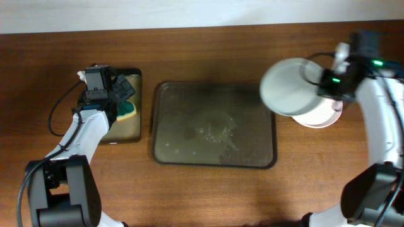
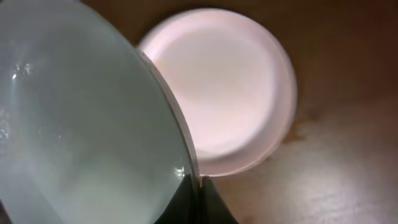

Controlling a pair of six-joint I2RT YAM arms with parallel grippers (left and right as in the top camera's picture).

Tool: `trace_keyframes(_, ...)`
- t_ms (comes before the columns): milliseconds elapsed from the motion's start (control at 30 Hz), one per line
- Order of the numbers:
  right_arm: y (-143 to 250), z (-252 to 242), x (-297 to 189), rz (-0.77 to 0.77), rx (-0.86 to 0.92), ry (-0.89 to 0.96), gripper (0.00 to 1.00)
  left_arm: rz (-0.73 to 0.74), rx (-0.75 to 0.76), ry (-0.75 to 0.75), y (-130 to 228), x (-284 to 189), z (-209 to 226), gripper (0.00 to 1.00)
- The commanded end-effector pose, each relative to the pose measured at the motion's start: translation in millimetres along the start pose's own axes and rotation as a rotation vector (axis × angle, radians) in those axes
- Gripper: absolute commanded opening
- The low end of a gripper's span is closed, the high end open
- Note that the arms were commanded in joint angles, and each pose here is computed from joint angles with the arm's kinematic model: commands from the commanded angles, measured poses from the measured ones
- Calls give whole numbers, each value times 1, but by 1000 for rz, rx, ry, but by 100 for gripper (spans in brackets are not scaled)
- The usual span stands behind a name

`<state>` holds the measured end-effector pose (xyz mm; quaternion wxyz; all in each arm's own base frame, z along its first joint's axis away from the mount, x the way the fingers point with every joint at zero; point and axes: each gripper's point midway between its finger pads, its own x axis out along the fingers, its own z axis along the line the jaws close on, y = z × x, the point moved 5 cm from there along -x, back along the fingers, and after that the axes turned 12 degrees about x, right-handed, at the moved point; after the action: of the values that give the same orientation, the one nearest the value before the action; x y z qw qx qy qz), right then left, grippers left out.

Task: Clean dirty plates on tray and stack at the side
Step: 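Lift the pale green plate right and stack it on the plates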

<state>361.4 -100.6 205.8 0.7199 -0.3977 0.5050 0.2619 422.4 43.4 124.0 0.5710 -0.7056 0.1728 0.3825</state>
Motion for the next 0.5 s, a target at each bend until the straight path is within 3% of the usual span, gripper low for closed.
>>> trace_keyframes(0,6,-43,17,35,152,-43,4,-24,3,6,-7,-7,1,99)
trace_keyframes(133,9,-81,41,-4,235,-22,4,-24,3,6,-7,-7,1,99)
trace_keyframes(333,6,-85,58,-65,231,-33,5,-24,3,6,-7,-7,1,99)
trace_keyframes(467,2,-85,60,-81,228,-36,17,-24,3,6,-7,-7,1,99)
